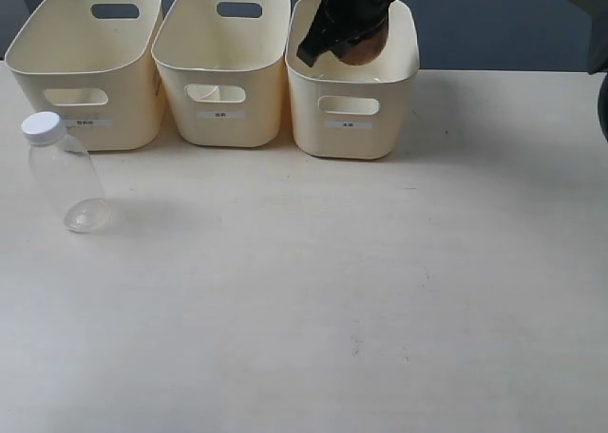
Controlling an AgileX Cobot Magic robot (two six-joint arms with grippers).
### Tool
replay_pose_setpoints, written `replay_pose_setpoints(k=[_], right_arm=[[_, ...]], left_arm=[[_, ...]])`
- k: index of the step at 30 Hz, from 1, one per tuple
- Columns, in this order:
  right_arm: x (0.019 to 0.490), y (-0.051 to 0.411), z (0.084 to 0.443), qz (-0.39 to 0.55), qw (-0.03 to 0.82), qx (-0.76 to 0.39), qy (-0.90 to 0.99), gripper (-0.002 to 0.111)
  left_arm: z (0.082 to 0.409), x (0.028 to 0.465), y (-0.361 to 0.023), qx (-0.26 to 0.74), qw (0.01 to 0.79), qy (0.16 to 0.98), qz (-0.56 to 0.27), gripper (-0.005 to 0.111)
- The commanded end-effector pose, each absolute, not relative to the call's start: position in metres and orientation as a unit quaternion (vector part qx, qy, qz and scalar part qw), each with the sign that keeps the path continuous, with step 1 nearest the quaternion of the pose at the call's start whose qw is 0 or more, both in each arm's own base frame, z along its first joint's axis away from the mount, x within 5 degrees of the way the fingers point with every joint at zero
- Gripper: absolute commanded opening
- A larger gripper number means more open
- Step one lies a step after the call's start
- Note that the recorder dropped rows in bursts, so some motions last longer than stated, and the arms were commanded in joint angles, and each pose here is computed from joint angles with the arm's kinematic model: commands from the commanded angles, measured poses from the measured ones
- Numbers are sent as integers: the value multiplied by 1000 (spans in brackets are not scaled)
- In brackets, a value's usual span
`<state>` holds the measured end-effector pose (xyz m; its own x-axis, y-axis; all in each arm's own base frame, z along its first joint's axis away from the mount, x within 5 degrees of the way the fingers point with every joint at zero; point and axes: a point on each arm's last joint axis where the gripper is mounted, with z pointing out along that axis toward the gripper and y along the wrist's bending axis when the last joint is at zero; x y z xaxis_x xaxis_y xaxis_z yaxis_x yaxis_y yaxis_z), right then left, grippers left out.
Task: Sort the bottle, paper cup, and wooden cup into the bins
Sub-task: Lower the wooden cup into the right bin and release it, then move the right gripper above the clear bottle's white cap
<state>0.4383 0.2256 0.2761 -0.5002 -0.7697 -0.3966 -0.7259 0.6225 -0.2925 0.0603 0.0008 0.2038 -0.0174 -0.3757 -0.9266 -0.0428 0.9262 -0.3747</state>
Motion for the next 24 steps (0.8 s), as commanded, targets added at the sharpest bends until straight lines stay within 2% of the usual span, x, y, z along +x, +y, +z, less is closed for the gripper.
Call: replay_pose_setpoints(k=[1,4,6,7,17,24], right_arm=[[441,223,278,-51,261,-426,865,21],[443,221,278,-61,266,-414,868,46],[445,220,279,-70,271,-402,872,60],[445,219,279,-75,272,-396,874,63],[445,219,279,-68,270,-384,880,62],[437,225,275,-18,243,-385,890,62]], left_arm=[[205,60,1,-146,688,700,-122,0],[205,60,1,-146,688,700,-122,0],[205,60,1,-146,688,700,-122,0],[205,60,1,-146,688,700,-122,0],[205,60,1,-146,688,700,-122,0],[205,60,1,-146,688,700,-122,0]])
